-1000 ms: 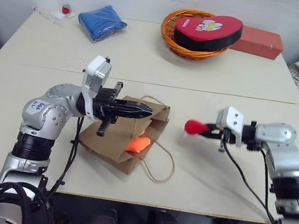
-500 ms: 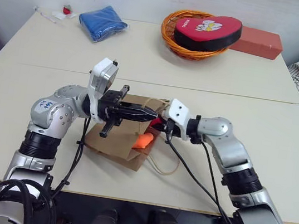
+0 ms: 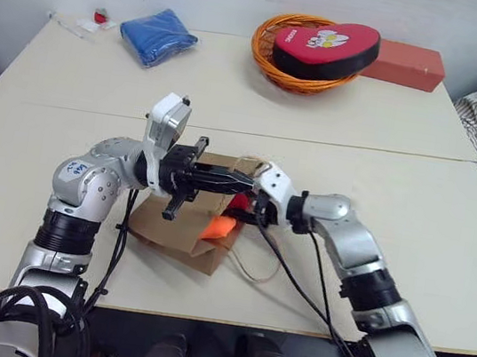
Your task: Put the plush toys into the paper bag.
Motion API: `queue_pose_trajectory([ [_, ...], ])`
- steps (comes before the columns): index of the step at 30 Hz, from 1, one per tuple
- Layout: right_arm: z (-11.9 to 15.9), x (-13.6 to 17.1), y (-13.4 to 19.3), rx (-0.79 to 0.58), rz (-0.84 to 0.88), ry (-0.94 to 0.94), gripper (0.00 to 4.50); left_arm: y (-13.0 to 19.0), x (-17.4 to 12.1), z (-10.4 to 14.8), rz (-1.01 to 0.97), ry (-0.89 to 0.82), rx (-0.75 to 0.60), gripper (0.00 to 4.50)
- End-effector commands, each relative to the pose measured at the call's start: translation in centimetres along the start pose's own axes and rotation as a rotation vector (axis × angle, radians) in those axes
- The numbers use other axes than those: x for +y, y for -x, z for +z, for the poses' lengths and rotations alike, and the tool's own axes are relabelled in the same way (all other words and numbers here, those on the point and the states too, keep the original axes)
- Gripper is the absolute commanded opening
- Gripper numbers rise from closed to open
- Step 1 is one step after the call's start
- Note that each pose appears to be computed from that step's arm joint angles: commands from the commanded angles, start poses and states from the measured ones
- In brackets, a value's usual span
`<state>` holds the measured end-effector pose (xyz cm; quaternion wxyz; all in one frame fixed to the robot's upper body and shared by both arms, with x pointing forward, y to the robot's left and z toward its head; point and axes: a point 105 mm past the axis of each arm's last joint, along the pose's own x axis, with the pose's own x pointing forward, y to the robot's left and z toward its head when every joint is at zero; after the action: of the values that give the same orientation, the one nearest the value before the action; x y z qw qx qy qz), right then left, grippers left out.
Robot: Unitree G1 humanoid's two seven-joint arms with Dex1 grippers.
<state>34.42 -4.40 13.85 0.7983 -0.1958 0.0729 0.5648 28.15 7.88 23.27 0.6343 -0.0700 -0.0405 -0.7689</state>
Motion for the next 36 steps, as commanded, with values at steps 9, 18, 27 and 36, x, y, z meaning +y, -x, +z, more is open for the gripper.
queue_pose_trajectory([
  [9, -0.9, 1.5, 10.5, 0.014, 0.021, -0.272, 4.47, 0.1, -0.5, 0.7, 0.023, -0.051, -0.031, 0.00],
  [18, -4.9, 4.8, 14.8, 0.165, -0.058, -0.784, 4.47, 0.4, -0.5, 0.7, 0.026, -0.056, -0.023, 0.00],
  [27, -4.6, 7.5, 9.1, 0.108, -0.027, -0.959, 4.47, 0.3, -0.4, 0.4, 0.037, -0.053, -0.033, 0.00],
  [36, -3.4, 6.9, 7.1, 0.016, -0.034, -1.032, 2.95, 0.0, -0.3, 0.6, 0.034, -0.063, -0.036, 0.00],
])
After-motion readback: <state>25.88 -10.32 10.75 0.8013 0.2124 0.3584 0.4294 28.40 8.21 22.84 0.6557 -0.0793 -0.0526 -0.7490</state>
